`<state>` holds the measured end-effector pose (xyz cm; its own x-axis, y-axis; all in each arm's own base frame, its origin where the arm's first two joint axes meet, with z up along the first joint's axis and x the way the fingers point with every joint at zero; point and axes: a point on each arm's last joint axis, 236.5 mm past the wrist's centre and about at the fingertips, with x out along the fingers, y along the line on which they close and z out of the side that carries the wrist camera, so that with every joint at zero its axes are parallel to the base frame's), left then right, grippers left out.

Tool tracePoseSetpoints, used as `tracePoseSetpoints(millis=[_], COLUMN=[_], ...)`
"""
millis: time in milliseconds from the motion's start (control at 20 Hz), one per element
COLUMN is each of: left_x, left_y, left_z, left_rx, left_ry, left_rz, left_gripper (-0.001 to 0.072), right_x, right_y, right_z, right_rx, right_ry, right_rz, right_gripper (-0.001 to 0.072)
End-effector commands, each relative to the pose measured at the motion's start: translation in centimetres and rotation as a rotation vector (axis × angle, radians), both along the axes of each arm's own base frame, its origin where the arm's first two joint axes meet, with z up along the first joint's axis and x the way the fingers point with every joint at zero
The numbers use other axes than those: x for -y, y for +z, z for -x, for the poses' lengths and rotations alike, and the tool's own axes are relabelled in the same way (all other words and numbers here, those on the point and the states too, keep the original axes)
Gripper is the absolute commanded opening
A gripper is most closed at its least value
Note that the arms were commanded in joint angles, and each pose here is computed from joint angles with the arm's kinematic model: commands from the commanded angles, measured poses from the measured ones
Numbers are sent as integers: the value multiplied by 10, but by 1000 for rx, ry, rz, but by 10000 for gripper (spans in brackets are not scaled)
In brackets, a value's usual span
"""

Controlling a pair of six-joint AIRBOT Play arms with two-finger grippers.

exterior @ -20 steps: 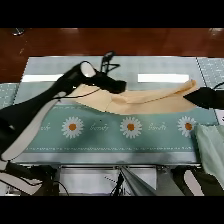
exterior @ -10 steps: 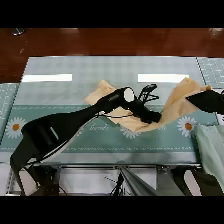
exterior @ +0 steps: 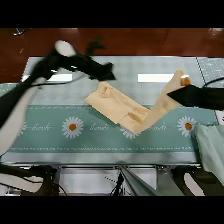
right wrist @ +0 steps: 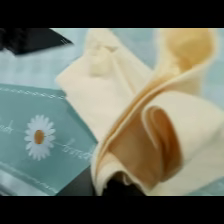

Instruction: Fold the shirts.

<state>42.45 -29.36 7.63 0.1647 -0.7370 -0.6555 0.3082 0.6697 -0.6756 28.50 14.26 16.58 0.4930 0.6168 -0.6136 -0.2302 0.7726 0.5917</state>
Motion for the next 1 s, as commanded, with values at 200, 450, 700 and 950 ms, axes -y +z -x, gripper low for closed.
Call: tracePoseSetpoints(millis=[200,450,700,950], left_x=[-241,-237,-227,-226], left_y=[38,7,-21,-25], left_z=[76,146,159,157], left_rx=[179,185,117,100], left_ry=[500,582,586,592], left_rz=[-170,-152,-107,-98], left_gripper=[23,23,23,23], right_x=[-168,-236,-269,-195], right_y=[-38,-127,-164,-100], right_z=[-74,-114,-118,-125], right_rx=[-47,-208,-351,-340], right_ry=[268,323,334,418], right_rz=[-27,1,-119,-133], right_gripper=[28,28,647,628])
